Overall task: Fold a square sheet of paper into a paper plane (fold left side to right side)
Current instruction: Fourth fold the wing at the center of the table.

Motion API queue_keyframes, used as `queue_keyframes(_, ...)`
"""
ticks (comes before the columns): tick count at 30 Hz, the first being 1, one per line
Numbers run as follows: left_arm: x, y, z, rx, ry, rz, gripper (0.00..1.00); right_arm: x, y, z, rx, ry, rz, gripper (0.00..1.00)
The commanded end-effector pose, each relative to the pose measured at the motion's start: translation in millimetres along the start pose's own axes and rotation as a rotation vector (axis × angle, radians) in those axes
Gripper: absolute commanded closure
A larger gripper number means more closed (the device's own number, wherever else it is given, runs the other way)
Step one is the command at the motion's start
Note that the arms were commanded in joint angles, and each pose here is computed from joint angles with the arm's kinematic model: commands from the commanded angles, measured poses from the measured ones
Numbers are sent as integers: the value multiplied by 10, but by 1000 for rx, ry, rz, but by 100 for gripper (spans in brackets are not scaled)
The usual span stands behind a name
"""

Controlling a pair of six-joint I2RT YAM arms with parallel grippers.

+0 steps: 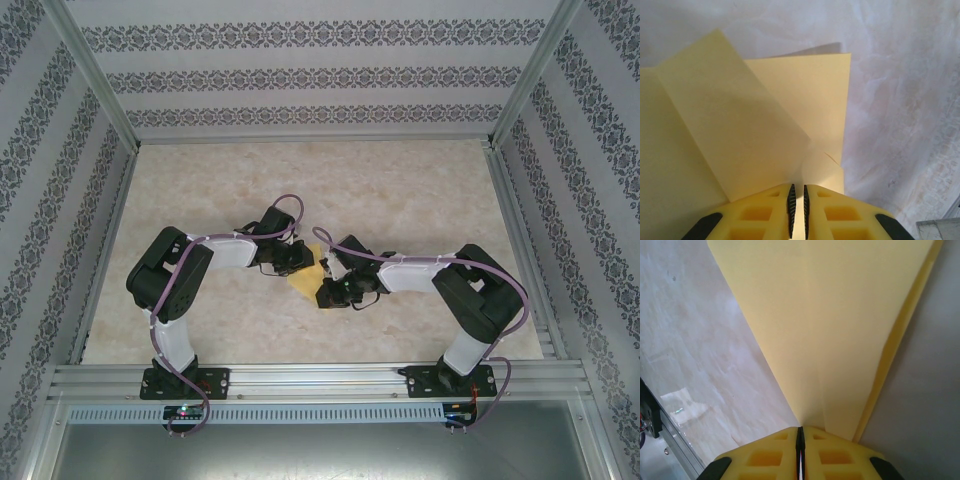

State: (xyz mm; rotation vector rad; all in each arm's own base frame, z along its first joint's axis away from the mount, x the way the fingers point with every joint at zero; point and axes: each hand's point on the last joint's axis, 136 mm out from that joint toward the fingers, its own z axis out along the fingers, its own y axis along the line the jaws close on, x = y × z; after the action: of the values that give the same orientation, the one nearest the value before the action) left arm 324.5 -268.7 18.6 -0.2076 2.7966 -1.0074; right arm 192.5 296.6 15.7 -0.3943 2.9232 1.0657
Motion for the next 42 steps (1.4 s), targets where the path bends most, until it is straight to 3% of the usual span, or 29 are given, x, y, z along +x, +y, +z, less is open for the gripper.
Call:
queue_keyframes(1,213,391,80,-147,60,-31,82,297,-148,-8,67,83,26,89)
queue_keyframes(16,203,390,90,-150,60,-30,82,417,-199,-80,83,102,30,90)
queue_keyframes(25,183,348,82,-141,60,-25,82,46,175,-400,-73,-50,8,90)
queue_keyframes(31,188,347,84,-139,61,-27,82,-208,193,-239,-100,-59,32,94)
queue_keyframes(42,139,297,61,-132,48,-9,82,-87,-287,-25,73,-8,127,95)
